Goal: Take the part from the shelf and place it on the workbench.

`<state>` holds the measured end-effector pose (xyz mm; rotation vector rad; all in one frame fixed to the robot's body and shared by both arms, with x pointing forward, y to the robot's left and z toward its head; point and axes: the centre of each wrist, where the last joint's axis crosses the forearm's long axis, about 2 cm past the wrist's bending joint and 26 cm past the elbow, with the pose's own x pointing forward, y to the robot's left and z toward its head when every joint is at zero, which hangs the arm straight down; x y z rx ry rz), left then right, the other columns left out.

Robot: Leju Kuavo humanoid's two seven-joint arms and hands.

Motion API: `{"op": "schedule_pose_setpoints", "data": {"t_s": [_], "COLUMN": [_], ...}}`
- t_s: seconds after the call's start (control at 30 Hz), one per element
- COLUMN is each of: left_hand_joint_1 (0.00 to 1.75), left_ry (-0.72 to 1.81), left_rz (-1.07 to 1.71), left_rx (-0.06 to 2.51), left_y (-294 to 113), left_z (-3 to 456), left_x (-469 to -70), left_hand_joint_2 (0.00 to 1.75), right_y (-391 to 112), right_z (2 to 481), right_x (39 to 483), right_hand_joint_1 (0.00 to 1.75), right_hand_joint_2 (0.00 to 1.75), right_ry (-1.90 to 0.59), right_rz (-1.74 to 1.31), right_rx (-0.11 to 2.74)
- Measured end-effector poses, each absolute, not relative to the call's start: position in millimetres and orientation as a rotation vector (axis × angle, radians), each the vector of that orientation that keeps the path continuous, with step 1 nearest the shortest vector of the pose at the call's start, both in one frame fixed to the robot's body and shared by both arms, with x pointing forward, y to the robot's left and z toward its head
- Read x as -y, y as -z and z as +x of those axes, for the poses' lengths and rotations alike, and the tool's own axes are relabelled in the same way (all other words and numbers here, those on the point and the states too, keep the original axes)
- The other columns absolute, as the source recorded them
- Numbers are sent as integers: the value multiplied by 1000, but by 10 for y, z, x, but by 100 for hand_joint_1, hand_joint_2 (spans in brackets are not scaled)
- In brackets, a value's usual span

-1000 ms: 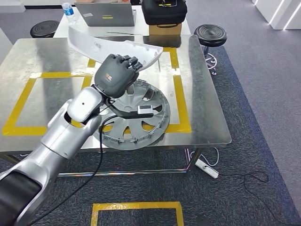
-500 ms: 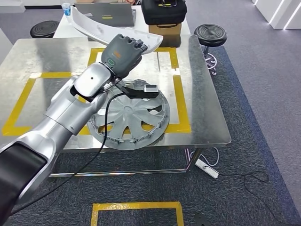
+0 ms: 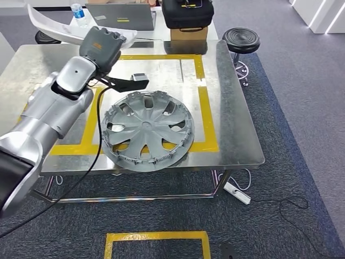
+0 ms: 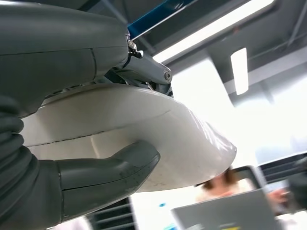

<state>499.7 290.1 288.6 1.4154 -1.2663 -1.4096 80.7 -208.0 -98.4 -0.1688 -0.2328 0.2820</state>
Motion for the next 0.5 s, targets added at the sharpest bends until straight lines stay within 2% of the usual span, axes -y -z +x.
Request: {"op": "schedule_pose_setpoints", "data": {"t_s": [0.23,0.5], "left_hand_joint_1": [175,175], "left_ry": [1324,1269], "left_rz": [1477,1498], "left_rx": [1103,1004], "left_y": [-2874,-2797], "left_z": [4979,4918], "left_x": [-3475,-3815], "left_hand_joint_2": [175,175], "right_y": [981,977], "right_z": [819,833], "right_x": [2075,2071], "right_hand_joint_1": [0,0], "right_hand_joint_2": [175,175], "right_ry": [-297,-303], "right_rz": [-167,-167], "right_rx": [236,237]}}
